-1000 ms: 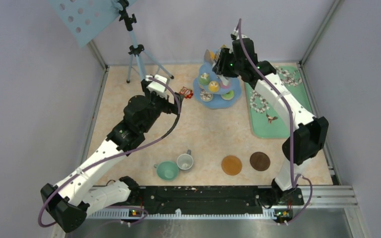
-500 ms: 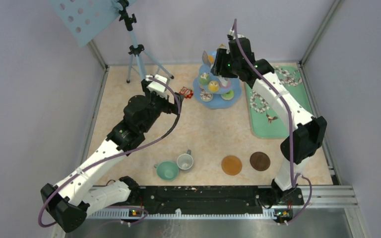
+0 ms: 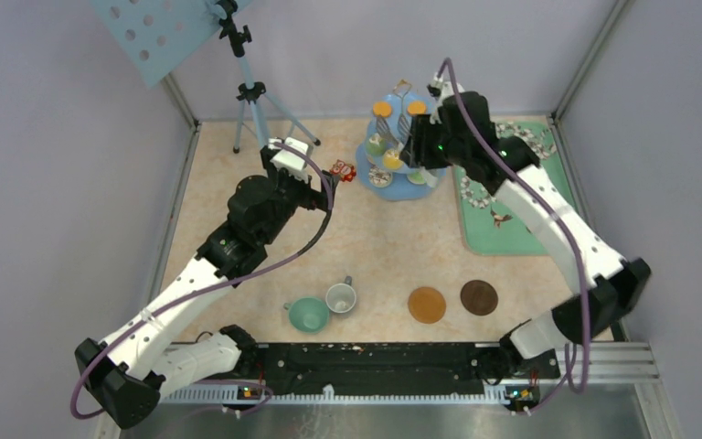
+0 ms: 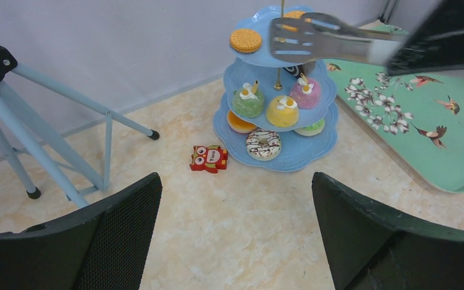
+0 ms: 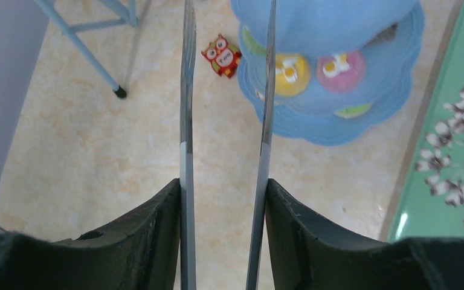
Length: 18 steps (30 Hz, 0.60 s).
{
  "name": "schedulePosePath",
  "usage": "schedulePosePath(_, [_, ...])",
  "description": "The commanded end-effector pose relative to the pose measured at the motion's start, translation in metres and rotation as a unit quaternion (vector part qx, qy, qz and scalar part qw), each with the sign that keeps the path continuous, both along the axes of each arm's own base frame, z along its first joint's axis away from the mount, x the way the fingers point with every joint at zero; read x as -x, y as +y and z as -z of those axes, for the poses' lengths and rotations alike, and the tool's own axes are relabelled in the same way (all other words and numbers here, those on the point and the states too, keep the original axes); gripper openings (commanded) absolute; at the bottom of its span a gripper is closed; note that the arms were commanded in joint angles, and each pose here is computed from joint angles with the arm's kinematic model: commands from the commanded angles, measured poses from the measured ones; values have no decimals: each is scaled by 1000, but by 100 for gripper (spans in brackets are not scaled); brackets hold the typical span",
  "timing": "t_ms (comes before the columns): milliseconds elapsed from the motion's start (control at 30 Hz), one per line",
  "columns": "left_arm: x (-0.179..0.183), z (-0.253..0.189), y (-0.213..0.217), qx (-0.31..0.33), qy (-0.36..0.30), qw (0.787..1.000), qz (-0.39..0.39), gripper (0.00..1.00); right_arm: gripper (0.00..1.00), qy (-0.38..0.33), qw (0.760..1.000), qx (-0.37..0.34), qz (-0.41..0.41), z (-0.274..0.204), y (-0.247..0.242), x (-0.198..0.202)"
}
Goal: Serve the afternoon tea
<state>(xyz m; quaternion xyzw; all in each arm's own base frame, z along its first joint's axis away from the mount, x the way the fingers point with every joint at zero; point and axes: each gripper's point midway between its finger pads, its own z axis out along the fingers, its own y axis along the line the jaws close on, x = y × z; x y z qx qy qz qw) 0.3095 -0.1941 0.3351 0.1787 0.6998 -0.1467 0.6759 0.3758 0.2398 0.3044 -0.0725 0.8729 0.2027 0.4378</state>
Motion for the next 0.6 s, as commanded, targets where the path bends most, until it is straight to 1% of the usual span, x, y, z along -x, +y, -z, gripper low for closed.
schedulePosePath(0, [0, -14, -3, 23, -20, 1000, 7, 99, 46, -97, 995, -2, -6, -45, -40, 51])
schedulePosePath(100, [0, -14, -4, 23, -19, 1000, 9, 99, 46, -94, 994, 25, 47, -25, -84, 63])
schedulePosePath(133, [0, -13, -4, 22, -18, 1000, 9, 99, 46, -94, 993, 24, 62, -22, -99, 67])
schedulePosePath(233, [0, -13, -5, 23, -18, 1000, 11, 99, 46, -74, 990, 31, 116, 7, -141, 65])
schedulePosePath(333, [0, -14, -5, 23, -18, 1000, 11, 99, 46, -6, 977, 40, 208, 55, -193, 58])
schedulePosePath(400, [0, -14, -5, 23, -18, 999, 12, 99, 46, 56, 962, 35, 265, 89, -225, 56])
schedulePosePath(467, [0, -14, -5, 23, -18, 1000, 12, 99, 46, 112, 947, 27, 301, 117, -247, 58])
schedulePosePath(500, [0, -14, -5, 23, -18, 1000, 12, 99, 45, 130, 939, 29, 317, 127, -257, 59])
schedulePosePath(567, [0, -12, -5, 22, -17, 1000, 13, 99, 46, 140, 927, 43, 346, 136, -273, 60])
